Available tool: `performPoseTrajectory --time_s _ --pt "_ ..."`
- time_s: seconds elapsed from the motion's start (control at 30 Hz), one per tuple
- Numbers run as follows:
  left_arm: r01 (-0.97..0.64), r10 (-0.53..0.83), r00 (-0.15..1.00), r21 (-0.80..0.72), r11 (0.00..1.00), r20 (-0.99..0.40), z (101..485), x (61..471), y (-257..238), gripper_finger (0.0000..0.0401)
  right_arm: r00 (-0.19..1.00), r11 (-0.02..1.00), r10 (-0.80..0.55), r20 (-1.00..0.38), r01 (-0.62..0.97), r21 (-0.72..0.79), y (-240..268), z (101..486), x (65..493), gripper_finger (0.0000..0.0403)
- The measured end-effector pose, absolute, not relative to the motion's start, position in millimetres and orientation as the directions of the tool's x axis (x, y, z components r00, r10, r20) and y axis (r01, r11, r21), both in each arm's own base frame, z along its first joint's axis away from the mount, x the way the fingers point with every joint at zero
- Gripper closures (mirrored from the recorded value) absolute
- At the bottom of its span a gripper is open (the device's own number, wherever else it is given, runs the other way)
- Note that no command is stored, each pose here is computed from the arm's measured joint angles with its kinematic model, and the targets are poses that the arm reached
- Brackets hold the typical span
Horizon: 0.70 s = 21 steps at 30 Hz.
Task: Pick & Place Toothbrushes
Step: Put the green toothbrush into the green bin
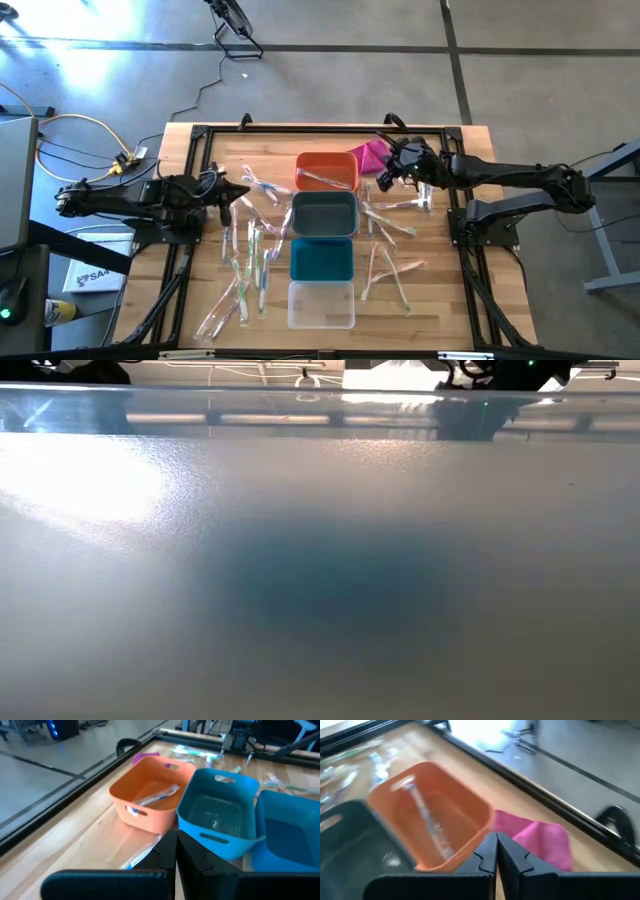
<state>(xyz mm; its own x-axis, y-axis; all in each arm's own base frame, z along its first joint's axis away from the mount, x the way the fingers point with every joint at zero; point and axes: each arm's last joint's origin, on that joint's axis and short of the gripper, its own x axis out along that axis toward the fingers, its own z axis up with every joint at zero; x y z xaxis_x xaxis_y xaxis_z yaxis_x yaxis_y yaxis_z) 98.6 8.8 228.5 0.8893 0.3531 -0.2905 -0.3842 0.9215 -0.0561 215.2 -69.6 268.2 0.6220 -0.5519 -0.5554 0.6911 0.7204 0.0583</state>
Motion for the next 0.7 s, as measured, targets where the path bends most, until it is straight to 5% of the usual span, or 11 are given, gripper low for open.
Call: performPoseTrajectory --time_s 0.33,0.7 --pt "-0.397 0.353 0.857 -0.045 0.917 -0.375 220 95 9 0.0396 0.758 0.836 -0.383 -0.528 0.528 0.15 -66 273 222 0.04" --pt "-0.431 0.353 0.83 -0.094 0.898 -0.432 214 93 9 0.0396 0.672 0.704 -0.561 -0.483 0.694 0.148 -59 280 223 0.04"
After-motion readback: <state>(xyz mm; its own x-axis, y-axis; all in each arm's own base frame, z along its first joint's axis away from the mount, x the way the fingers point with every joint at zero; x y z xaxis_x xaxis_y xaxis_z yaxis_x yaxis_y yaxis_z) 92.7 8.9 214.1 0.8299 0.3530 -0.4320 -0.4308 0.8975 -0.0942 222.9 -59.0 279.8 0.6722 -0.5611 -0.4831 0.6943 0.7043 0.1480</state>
